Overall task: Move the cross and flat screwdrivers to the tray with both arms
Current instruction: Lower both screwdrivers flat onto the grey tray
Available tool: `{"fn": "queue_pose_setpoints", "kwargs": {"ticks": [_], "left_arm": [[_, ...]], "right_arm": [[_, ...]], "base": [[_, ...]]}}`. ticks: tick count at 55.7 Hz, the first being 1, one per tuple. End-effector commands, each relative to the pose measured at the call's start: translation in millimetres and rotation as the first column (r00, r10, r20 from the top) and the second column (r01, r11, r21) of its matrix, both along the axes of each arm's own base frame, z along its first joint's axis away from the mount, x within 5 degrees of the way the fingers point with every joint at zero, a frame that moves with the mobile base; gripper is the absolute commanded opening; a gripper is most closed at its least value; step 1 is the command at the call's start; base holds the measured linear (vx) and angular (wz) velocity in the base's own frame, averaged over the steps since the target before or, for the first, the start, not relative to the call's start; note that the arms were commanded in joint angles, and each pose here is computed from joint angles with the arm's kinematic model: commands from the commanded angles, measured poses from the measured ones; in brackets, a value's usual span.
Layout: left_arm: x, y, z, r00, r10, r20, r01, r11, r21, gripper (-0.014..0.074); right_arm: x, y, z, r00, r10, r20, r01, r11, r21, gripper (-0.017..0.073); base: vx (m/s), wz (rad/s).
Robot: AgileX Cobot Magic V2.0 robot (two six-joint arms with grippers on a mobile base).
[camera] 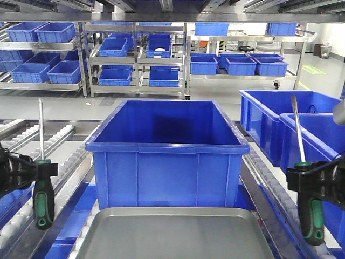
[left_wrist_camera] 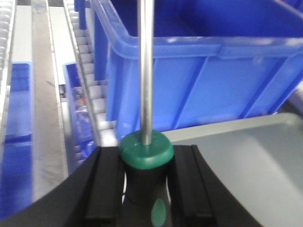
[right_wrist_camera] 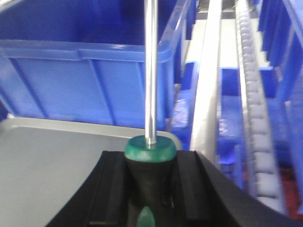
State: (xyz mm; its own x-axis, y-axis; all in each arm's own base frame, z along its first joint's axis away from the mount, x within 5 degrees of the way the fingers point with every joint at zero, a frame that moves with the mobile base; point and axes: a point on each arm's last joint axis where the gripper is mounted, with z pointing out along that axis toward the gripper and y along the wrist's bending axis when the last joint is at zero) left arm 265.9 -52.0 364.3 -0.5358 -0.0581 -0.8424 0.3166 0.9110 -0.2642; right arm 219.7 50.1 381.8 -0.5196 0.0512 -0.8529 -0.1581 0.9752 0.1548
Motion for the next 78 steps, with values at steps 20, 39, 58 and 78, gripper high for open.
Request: {"fn": "queue_pose_setpoints", "kwargs": {"ticks": [20, 39, 58, 78], "left_arm": [[3, -61.7, -5, 0.972, -0.229, -0.061, 0.21, 0.952, -0.222, -0.0001], [17, -89.8, -40, 0.939, -0.296, -0.176, 0.256, 0.942, -0.218, 0.0002], [29, -93.4, -60, 0.928, -0.277, -0.247, 0.222, 0.948, -0.228, 0.0108], [27, -95.9, -65, 0.906, -0.313, -0.284, 0.249, 0.939, -0.238, 0.0491]], "right_arm": [[38, 40, -15, 0.974, 0.225, -0.029, -0.205, 0.926, 0.318, -0.0008], [69, 57, -53, 0.931, 0.355, -0.09, -0.305, 0.887, 0.347, 0.0016], [81, 58, -78, 0.911, 0.374, -0.171, -0.321, 0.906, 0.276, 0.0268], [80, 60, -79, 0.902, 0.39, -0.184, -0.324, 0.894, 0.31, 0.0577]], "base": [[0.0, 0.0], [0.0, 0.0], [0.0, 0.0], [0.0, 0.0]]}}
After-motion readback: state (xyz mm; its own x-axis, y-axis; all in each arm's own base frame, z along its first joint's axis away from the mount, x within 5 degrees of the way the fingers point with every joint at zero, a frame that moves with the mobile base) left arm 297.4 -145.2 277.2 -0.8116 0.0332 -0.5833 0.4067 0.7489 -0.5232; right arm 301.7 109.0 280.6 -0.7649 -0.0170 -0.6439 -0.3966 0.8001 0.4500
